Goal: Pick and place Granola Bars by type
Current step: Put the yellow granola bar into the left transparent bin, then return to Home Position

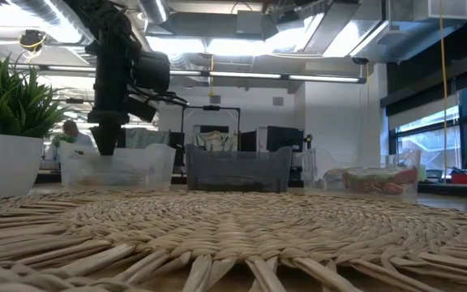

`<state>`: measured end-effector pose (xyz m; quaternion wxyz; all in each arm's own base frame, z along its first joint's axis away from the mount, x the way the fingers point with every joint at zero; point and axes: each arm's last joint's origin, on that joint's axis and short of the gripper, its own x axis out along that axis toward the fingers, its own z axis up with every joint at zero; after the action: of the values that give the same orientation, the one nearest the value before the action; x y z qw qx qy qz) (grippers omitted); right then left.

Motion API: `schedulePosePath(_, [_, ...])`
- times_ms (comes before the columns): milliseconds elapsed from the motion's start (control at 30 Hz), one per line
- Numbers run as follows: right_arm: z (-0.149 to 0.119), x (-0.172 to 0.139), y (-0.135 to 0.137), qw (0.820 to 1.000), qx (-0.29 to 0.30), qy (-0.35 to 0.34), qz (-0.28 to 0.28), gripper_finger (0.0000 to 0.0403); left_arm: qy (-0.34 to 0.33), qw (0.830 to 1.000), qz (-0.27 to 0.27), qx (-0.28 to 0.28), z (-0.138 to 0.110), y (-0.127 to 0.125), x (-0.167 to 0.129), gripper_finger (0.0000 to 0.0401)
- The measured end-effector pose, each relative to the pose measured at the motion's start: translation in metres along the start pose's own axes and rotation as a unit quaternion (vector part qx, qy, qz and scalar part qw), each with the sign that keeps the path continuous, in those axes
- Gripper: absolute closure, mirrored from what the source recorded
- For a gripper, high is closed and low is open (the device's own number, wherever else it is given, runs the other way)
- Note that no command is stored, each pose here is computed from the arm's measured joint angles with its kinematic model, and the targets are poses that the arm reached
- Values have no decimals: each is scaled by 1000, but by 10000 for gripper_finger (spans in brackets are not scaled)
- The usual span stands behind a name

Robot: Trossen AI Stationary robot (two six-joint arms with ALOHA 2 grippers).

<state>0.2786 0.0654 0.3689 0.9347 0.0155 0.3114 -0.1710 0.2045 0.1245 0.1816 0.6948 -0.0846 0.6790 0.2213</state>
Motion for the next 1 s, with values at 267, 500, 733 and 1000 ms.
schedulePosePath(267, [-2,1,-2,1000,-20,16,11,109,-11,1000,-6,-20,-2,0,-5,238])
schedulePosePath(500, [2,1,-9,998,-28,13,47,109,-197,977,-47,-71,-4,5,-52,232])
schedulePosePath(733, [-25,20,-19,994,3,-36,103,109,-401,906,-117,-74,-39,-2,-103,232])
schedulePosePath(1000, [-74,-7,-51,982,67,-125,127,109,-498,846,-171,-80,-97,-17,-102,233])
